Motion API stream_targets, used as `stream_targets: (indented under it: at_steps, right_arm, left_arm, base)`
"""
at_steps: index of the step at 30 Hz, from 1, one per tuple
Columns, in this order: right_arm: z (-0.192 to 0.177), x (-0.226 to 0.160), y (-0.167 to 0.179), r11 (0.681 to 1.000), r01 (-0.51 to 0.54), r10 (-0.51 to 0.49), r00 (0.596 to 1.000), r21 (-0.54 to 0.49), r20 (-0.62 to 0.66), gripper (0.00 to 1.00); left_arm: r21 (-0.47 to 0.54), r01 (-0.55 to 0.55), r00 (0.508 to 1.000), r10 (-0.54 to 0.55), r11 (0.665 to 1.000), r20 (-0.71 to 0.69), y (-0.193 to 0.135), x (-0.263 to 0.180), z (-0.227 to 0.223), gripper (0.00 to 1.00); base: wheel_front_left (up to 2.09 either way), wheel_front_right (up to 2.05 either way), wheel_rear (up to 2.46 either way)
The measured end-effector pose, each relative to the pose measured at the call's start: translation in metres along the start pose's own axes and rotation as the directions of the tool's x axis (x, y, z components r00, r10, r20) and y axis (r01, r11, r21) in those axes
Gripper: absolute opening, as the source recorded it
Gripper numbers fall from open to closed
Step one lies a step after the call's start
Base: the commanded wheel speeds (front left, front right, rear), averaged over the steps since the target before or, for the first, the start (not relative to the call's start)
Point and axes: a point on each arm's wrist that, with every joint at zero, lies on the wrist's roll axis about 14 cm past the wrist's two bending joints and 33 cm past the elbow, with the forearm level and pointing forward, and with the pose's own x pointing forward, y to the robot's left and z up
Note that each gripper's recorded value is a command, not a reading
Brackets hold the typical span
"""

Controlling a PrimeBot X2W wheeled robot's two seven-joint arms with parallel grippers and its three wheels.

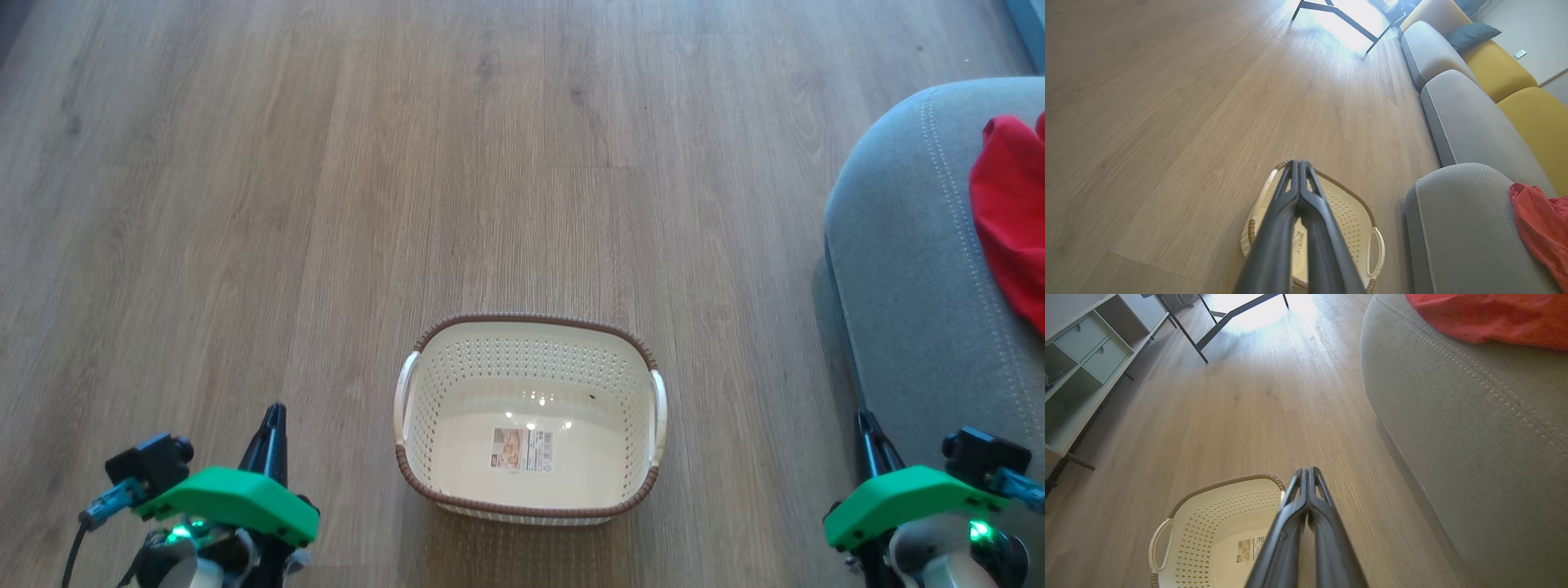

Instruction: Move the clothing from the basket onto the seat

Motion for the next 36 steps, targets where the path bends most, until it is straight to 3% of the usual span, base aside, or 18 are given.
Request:
stream_targets:
  at_steps: [19, 36]
  right_arm:
    - [0.009, -0.002, -0.006, 0.971, 0.028, -0.032, 0.999, 0.236, 0.016, 0.00]
    - [0.022, -0.002, -0.008, 0.894, 0.021, -0.044, 0.998, 0.448, 0.042, 0.00]
  left_arm:
    - [-0.207, 0.005, 1.000, -0.005, 0.978, 0.001, -0.003, 0.002, 0.007, 0.00]
    - [-0.392, 0.027, 1.000, -0.024, 0.920, 0.012, -0.007, 0.004, 0.015, 0.00]
  base:
    - [0.00, 0.00, 0.00]
    - [0.00, 0.00, 0.00]
